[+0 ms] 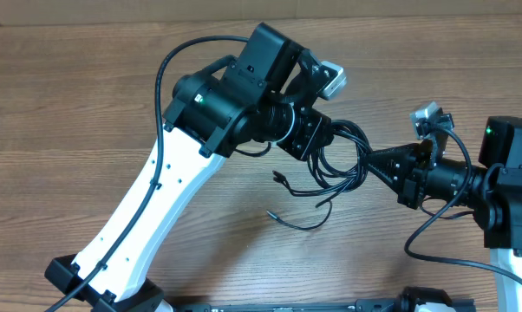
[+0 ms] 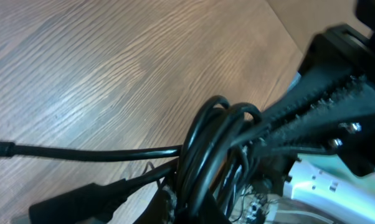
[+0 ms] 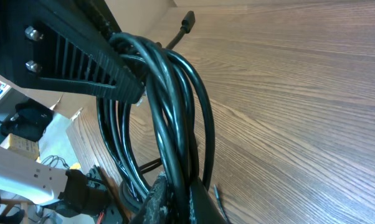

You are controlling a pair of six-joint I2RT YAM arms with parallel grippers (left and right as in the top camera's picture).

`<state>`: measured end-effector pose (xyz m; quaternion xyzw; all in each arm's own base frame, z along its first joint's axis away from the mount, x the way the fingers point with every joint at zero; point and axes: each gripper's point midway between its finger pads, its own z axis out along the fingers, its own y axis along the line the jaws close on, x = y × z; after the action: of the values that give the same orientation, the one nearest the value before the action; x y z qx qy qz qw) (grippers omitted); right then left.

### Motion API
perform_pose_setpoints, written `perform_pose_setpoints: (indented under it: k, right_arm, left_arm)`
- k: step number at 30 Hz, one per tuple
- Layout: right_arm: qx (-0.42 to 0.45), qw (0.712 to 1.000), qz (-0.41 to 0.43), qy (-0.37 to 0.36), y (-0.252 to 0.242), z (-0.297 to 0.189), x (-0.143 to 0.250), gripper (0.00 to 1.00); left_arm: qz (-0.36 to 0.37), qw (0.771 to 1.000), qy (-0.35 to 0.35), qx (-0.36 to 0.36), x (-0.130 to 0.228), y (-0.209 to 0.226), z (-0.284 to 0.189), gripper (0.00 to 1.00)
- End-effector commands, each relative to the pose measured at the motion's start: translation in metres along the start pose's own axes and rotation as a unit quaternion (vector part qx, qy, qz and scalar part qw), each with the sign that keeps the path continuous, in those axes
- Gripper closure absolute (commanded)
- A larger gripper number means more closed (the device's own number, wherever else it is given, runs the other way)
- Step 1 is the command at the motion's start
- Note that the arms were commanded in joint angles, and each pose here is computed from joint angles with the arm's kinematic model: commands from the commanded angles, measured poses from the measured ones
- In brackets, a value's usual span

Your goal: Untangle cables

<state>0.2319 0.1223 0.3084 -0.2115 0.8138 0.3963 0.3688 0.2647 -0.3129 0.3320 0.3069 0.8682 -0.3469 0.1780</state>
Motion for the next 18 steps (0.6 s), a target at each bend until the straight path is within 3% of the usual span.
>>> perform_pose_setpoints:
  k: [1, 5, 10, 13, 18]
  right_arm:
    - [0.0, 1.0, -0.003, -0.002, 0.003, -0.002, -0.001, 0.96]
    - [0.0, 1.0, 0.008, -0.002, 0.003, -0.002, -0.002, 0.96]
    - [0.002, 0.999, 0.05, -0.018, 0.001, -0.002, -0.011, 0.96]
    - [0.008, 0.997, 0.073, -0.034, -0.002, -0.003, -0.02, 0.96]
    - [0.014, 0.993, 0.099, -0.063, -0.006, -0.004, -0.038, 0.96]
  left_arm:
    - [-0.076, 0.995, -0.02, -0.056, -0.006, 0.017, -0.001, 0.96]
    - [-0.181, 0.976, -0.048, -0.113, -0.01, 0.039, -0.005, 0.96]
    - [-0.26, 0.959, -0.06, -0.096, -0.014, 0.036, -0.006, 0.96]
    - [-0.259, 0.962, -0.05, -0.071, -0.013, 0.027, -0.004, 0.96]
    - [-0.15, 0.988, -0.027, -0.025, -0.011, -0.001, 0.004, 0.96]
